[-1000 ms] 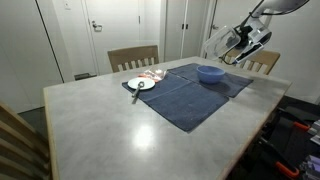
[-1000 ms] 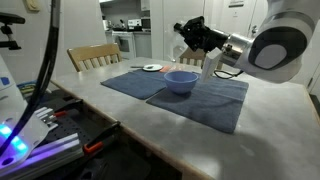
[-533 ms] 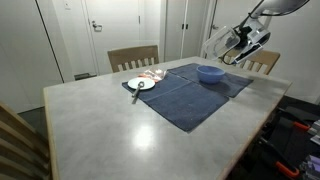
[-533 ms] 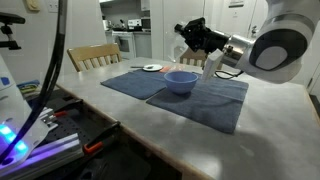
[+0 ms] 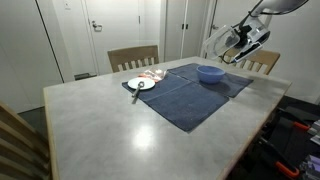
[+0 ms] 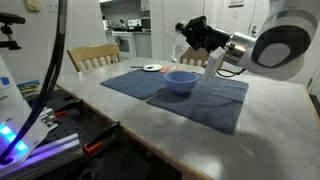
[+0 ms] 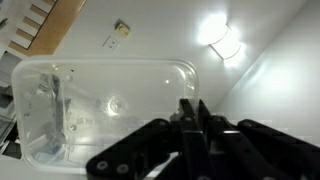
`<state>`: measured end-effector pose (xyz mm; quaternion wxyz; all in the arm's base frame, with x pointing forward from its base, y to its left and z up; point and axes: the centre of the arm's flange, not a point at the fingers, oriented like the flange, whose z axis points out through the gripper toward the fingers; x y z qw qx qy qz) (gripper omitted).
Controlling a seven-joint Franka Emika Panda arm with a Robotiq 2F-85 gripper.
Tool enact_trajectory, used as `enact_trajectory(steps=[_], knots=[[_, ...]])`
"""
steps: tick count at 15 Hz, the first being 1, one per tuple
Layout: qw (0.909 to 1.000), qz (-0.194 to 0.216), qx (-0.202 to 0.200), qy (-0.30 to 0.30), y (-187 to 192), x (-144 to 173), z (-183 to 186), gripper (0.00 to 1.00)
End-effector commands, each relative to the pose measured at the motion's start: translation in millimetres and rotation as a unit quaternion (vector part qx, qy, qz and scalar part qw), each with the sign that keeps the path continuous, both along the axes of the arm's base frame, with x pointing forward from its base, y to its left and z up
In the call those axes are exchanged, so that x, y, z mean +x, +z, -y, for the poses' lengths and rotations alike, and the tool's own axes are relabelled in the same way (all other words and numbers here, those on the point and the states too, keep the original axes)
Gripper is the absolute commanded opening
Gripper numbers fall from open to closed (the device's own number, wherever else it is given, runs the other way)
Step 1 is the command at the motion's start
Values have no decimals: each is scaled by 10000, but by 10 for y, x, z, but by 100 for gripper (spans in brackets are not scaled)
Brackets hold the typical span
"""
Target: Pour the things in the lunchbox into the bowl
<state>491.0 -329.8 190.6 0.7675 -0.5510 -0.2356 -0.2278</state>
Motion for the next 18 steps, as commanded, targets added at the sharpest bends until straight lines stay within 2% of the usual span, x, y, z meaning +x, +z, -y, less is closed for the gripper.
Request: enact_trajectory(steps=[1, 5, 11, 15, 18], knots=[[10000, -23, -54, 69, 103, 64, 19, 2], [9993, -198, -217, 211, 205, 134, -89, 2], [9947, -614, -603, 560, 386, 320, -450, 2], [9883, -832, -1117, 614, 587, 440, -693, 2], [9799, -1016, -1603, 622, 713, 507, -905, 2]])
